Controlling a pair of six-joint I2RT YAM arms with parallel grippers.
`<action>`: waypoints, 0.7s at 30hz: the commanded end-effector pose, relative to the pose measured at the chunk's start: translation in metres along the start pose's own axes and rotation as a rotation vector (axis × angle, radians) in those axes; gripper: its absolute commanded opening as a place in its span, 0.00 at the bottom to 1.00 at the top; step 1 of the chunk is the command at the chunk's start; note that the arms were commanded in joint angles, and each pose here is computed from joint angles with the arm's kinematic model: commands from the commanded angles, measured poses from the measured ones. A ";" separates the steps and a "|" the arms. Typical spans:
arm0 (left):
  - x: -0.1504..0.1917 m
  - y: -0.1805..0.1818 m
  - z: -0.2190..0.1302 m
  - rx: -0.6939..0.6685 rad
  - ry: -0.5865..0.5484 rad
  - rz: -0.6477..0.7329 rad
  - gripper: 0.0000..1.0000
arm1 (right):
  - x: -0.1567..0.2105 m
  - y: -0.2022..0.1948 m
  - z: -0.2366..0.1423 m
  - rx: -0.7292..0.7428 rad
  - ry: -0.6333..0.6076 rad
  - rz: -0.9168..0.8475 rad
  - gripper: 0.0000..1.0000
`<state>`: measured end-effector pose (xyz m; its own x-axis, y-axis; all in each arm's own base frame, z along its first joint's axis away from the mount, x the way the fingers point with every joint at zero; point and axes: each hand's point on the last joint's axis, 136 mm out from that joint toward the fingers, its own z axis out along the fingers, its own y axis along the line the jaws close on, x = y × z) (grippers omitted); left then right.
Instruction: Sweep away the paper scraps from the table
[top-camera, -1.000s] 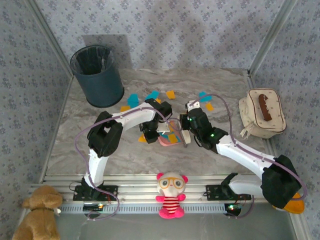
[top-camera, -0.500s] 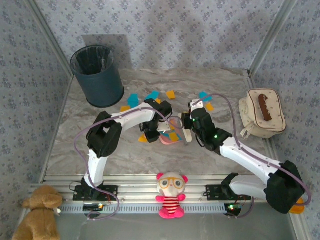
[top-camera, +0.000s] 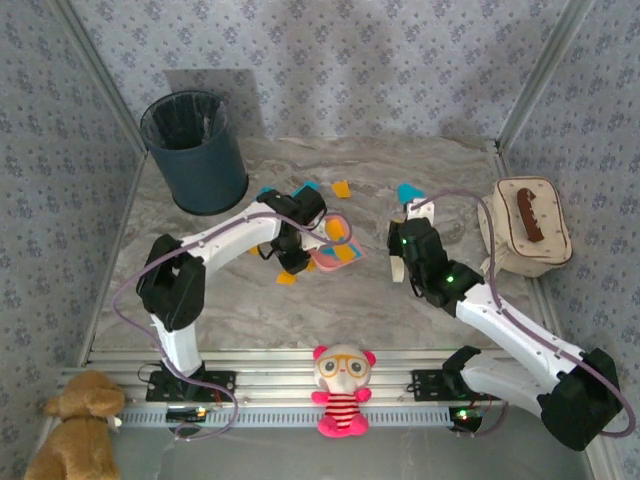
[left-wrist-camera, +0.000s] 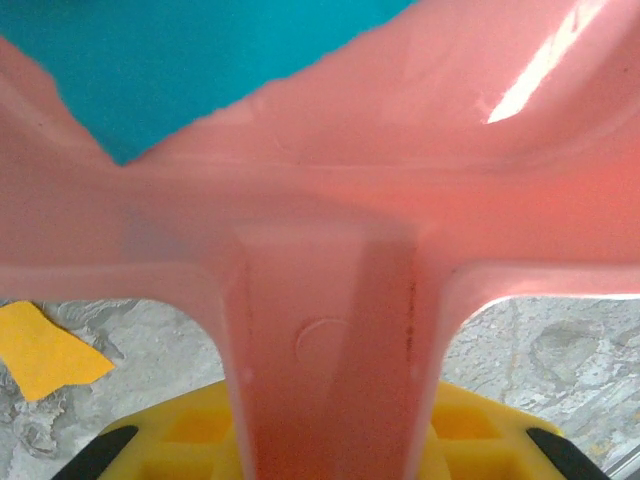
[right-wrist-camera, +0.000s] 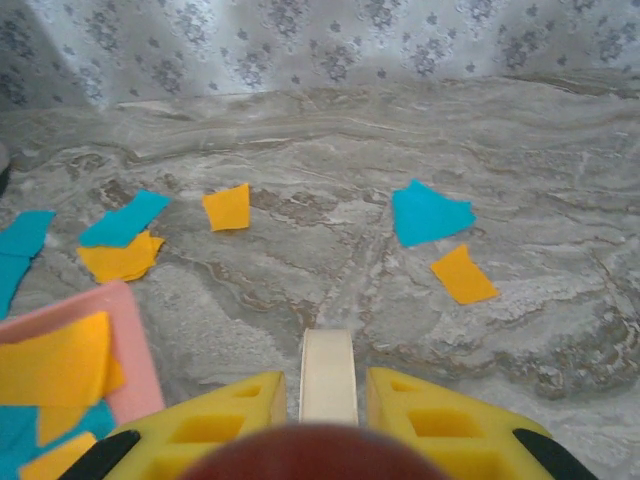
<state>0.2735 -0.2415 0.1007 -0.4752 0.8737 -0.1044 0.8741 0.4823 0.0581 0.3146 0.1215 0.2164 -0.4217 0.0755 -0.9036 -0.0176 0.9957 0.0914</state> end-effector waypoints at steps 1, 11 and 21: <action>-0.004 0.002 -0.019 0.024 -0.083 -0.045 0.00 | 0.003 -0.016 -0.003 0.057 0.001 0.036 0.00; -0.009 0.018 -0.048 0.074 -0.185 -0.205 0.00 | 0.006 -0.016 0.000 0.023 0.028 0.069 0.00; -0.020 0.036 -0.085 0.188 -0.349 -0.341 0.00 | 0.009 -0.010 0.001 -0.031 0.055 0.085 0.00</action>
<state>0.3011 -0.2235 0.1467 -0.7051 0.6478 -0.2884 0.7005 0.6993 -0.1421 0.3137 0.1128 0.2007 -0.4808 0.1256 -0.8678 -0.0046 0.9893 0.1457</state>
